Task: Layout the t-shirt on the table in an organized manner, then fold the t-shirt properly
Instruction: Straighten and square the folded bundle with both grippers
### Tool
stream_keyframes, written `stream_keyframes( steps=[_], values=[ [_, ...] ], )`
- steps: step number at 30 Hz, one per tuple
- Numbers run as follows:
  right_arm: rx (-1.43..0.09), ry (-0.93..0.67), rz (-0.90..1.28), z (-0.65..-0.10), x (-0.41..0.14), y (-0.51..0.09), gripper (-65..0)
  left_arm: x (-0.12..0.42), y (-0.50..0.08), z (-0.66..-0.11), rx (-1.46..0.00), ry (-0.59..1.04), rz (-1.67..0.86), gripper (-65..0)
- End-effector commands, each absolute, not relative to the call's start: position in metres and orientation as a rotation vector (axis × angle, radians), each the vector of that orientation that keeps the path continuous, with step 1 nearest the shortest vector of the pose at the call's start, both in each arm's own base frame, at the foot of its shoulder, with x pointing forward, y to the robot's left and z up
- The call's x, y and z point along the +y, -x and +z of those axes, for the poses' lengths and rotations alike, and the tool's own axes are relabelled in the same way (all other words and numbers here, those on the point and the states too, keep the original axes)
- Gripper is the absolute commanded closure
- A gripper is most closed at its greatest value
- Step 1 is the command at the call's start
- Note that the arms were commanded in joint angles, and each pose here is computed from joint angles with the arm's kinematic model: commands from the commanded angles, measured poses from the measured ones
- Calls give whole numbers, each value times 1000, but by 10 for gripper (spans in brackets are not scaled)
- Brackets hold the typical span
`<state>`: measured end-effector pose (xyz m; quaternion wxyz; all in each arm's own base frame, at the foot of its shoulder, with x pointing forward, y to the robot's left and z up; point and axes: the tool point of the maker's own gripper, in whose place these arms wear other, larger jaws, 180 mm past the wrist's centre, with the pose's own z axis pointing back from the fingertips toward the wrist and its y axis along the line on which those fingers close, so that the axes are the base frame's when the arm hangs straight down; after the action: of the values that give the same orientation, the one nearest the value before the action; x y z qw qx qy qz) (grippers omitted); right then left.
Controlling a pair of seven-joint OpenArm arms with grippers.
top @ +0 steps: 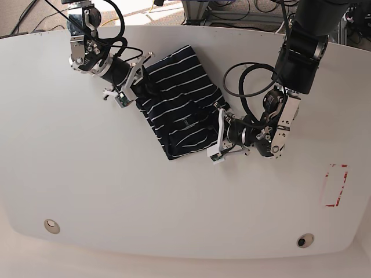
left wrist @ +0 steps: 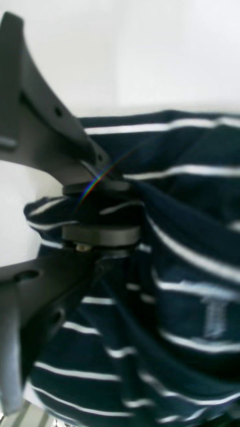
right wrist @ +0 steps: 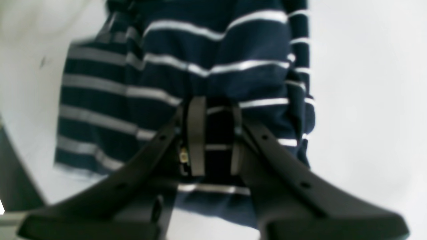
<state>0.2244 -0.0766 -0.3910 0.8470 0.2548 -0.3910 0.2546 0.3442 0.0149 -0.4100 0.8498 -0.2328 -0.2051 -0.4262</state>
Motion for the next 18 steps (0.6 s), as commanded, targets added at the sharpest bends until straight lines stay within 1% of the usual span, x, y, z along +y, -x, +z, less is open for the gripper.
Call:
stream_keyframes(
  steps=[1,5,10,15,18],
  values=[
    [-892,-548,558,-366,-64,-229,-95,15,-363,-394,-482,475,-898,-114],
    [-923,-535,594,-348,-57,-229,-95,11,-371,-377,-533,467,-921,-114],
    [-979,-492,644,-321,-57,-235,-95,7,-377,-343,-616,420,-983,-112],
    [-1004,-436,661,-308,-66,-253,-100,17,-366,-316,-710,395,-958,-112],
    [-1014,-419,671,-304,-67,-262,-100,21,-356,-309,-734,378,-953,-112]
  ],
)
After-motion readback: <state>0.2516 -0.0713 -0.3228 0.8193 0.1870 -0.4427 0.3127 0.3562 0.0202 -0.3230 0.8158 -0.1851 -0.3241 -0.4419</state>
